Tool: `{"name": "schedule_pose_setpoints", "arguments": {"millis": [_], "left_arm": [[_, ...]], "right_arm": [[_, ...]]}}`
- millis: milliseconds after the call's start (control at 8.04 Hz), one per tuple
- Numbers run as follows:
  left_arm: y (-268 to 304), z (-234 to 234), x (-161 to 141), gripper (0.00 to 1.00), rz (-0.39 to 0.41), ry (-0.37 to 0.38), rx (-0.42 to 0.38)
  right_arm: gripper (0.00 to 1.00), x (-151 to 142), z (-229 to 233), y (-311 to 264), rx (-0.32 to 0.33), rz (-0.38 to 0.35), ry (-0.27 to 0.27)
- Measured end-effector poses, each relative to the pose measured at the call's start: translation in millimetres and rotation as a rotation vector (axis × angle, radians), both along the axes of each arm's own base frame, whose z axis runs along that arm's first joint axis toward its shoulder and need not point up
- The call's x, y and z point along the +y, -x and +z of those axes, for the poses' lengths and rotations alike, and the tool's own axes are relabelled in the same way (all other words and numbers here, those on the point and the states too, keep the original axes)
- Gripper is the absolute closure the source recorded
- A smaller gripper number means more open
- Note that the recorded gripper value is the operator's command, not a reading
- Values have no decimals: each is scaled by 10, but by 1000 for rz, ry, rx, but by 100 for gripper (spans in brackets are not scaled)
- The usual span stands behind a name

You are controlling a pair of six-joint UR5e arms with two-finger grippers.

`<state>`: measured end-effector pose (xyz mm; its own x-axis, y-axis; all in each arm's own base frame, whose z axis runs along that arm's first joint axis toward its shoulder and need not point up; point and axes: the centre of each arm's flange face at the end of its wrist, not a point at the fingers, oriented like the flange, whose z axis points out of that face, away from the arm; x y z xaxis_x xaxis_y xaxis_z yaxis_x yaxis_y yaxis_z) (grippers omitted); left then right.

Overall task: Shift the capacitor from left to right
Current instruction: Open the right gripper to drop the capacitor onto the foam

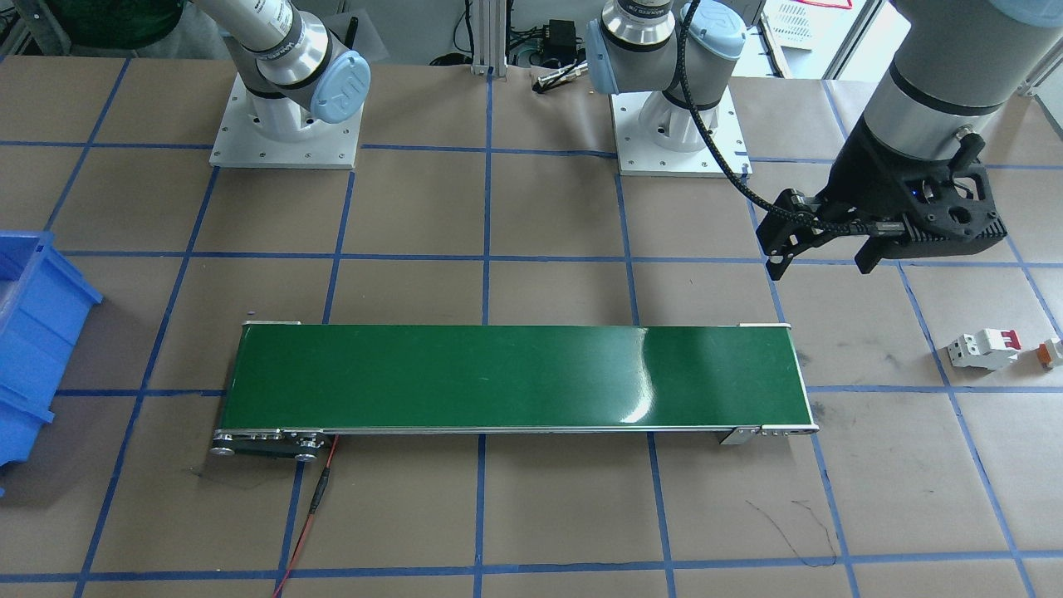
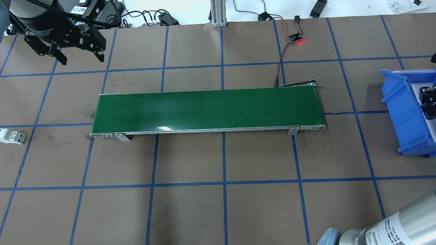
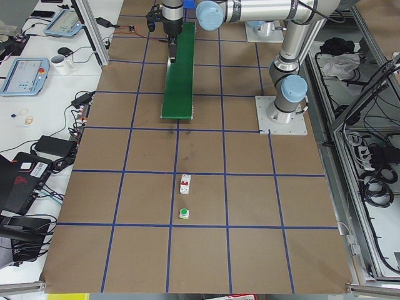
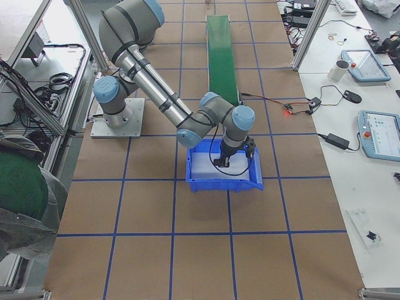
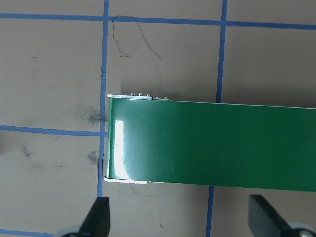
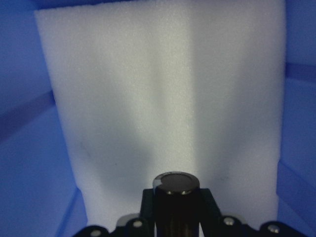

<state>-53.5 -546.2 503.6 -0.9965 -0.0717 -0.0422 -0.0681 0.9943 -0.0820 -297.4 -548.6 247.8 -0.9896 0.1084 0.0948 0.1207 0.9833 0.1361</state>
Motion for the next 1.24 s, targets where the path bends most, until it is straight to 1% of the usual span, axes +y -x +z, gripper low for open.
{"name": "schedule_pose_setpoints", "arguments": {"millis": [124, 249, 498, 622, 746, 871, 1119, 1244], "left_arm": [[0, 0, 0, 0, 0, 0, 0], [0, 0, 0, 0, 0, 0, 0], [0, 0, 0, 0, 0, 0, 0], [1, 0, 0, 0, -1, 0, 0], [0, 0, 0, 0, -1, 0, 0], [-3, 0, 0, 0, -1, 0, 0], [-2, 0, 0, 0, -2, 0, 0], [-1, 0, 0, 0, -2, 0, 0]], "right_arm": [[28, 2, 12, 3, 2, 0, 1], [24, 5, 24, 10, 4, -1, 3], [21, 5, 92, 14, 15, 0, 12], [17, 12, 248, 5, 35, -2, 37], [10, 37, 473, -21, 60, -6, 70], [0, 67, 714, -57, 85, -8, 104], [0, 138, 1188, -187, 129, -9, 172], [0, 174, 1449, -317, 130, -23, 228]]}}
